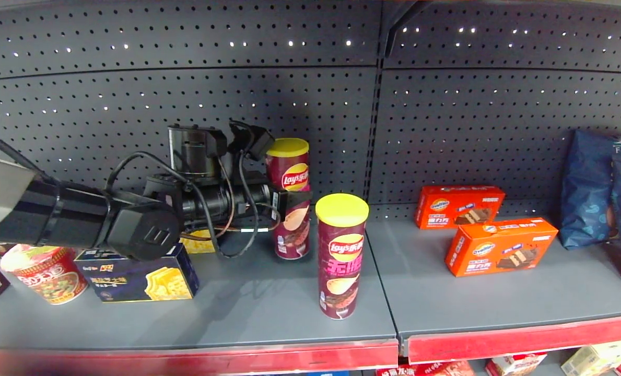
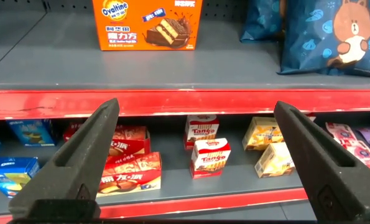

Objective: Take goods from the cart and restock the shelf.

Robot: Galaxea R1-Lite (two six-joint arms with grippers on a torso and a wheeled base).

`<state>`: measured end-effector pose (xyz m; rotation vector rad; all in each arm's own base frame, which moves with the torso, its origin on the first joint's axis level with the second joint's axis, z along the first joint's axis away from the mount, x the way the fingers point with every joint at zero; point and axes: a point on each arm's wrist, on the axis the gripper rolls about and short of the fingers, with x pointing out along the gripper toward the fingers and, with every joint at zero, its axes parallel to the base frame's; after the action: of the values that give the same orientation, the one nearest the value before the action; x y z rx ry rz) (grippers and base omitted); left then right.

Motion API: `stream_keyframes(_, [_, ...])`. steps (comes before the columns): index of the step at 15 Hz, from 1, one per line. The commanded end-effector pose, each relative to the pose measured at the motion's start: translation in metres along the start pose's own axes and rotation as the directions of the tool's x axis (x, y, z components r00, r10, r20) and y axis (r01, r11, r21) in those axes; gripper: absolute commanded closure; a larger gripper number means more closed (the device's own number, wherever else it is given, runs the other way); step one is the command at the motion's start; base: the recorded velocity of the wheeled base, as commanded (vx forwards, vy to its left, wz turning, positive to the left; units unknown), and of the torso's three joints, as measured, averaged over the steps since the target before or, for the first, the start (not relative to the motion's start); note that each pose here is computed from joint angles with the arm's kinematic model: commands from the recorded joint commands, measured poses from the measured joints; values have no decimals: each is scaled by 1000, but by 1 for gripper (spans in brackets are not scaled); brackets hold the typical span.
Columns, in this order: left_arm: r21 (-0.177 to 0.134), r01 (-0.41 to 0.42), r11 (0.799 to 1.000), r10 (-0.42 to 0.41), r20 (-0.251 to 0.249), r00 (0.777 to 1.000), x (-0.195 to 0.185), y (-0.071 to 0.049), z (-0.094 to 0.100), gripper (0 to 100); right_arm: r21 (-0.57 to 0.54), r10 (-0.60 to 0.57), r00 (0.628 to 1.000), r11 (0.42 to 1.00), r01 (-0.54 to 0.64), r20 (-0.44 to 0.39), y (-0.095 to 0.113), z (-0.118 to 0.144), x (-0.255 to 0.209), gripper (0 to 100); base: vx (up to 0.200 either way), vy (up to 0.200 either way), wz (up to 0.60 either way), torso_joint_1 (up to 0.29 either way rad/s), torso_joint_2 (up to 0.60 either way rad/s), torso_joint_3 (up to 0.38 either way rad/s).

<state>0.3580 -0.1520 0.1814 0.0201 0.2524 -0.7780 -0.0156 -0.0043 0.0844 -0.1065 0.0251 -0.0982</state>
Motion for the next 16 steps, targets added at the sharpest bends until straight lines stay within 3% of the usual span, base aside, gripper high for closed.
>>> stream_keyframes(1, [-3, 3, 1000, -3, -8, 1000, 12, 4, -12, 100, -2, 1, 1000, 1000, -1, -1, 0, 0, 0, 0, 0, 0, 0, 0, 0, 0])
stream_keyframes(4, [18, 52, 998, -53, 37, 998, 27, 6, -21, 100, -2, 1, 1000, 1000, -1, -1, 0, 0, 0, 0, 0, 0, 0, 0, 0, 0])
stream_keyframes(6, [22, 69, 997, -69, 36, 997, 35, 3, -24, 100, 0, 1, 1000, 1000, -1, -1, 0, 0, 0, 0, 0, 0, 0, 0, 0, 0])
stream_keyframes(16, [33, 83, 996, -85, 55, 995, 60, 12, -24, 100, -2, 1, 1000, 1000, -1, -1, 0, 0, 0, 0, 0, 0, 0, 0, 0, 0])
